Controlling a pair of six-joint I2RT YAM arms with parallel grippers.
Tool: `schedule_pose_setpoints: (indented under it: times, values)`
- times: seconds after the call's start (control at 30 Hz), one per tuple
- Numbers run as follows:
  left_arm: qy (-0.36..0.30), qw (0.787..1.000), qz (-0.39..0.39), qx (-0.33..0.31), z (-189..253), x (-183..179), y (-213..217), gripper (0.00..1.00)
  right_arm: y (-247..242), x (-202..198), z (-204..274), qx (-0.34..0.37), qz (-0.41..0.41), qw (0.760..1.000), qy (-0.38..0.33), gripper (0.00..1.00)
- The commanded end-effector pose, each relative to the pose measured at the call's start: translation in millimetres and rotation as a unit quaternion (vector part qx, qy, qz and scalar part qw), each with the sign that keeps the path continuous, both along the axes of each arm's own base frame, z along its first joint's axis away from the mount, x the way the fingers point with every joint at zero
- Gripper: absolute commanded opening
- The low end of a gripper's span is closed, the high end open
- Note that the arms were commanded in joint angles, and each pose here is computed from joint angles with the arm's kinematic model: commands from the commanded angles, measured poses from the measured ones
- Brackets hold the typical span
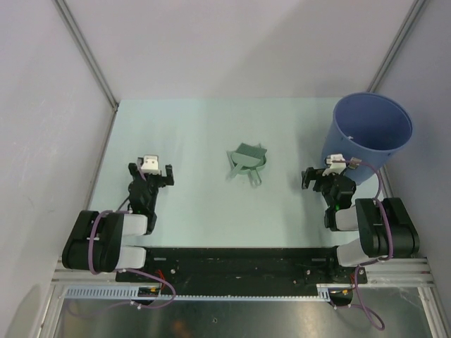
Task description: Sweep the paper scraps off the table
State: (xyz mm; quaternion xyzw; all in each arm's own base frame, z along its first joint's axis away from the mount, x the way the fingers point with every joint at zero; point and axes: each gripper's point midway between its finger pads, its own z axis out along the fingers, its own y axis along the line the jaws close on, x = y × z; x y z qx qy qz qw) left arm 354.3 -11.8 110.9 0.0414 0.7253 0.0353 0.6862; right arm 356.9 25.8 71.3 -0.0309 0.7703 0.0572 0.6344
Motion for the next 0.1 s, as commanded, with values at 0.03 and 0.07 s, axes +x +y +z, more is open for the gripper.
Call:
schedule_pose_setpoints:
  times: [0.03,0.07]
  values:
    - [-0.038,0.999,0.016,-0.026,19.6,4.6,2.7,1.0,-2.1,13.3,27.1,-0.008,-0.001,0.999,-0.051,1.0]
    - [-0.038,0.999,0.016,-0.026,19.6,4.6,2.7,1.0,-1.9,13.2,27.2,-0.008,0.0,0.999,-0.051,1.0]
